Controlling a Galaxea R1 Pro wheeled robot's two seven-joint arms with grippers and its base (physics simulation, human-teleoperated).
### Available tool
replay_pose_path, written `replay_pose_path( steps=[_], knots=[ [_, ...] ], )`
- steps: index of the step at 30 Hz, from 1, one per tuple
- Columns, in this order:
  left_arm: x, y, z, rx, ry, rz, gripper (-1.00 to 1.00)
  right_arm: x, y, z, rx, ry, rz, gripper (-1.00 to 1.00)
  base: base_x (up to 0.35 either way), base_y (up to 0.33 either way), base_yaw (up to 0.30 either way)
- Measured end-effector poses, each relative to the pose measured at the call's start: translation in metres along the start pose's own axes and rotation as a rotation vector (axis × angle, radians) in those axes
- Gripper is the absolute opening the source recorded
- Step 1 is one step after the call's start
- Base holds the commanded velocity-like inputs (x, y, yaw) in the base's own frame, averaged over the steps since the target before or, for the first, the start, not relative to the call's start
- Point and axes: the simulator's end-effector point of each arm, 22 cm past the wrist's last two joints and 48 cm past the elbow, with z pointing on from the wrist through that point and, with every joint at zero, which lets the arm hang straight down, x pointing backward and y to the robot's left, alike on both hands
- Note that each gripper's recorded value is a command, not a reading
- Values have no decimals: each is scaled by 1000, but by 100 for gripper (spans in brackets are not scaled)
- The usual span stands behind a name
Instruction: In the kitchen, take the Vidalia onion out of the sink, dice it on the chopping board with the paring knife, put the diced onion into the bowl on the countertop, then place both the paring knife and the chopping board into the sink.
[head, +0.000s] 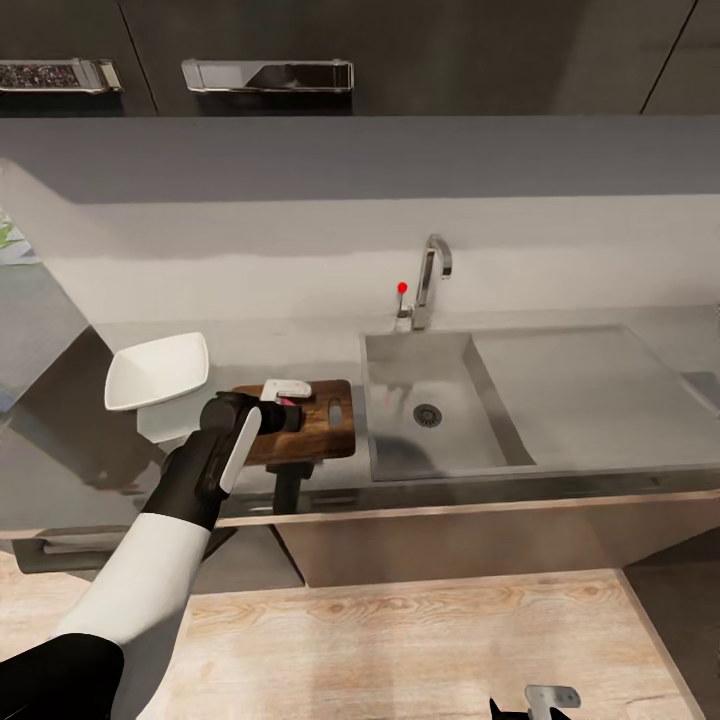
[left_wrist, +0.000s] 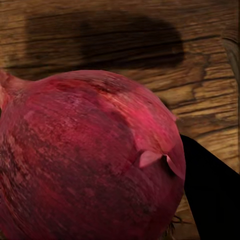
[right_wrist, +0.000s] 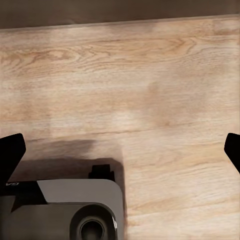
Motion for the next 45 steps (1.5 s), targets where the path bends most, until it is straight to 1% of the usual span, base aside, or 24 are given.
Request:
replay_pose_path(
  steps=[12,30,45],
  knots=[
    [0,0,0,1,0,-1,-100,0,1,0,0,0,1,100,-5,0,0],
    [-3,1,2,1,-15,1,-100,9,1,1,0,19,-1,100,0,0,0],
    [-2,1,1,0,-8,0,-100,4,1,1,0,9,0,100,0,0,0]
  ],
)
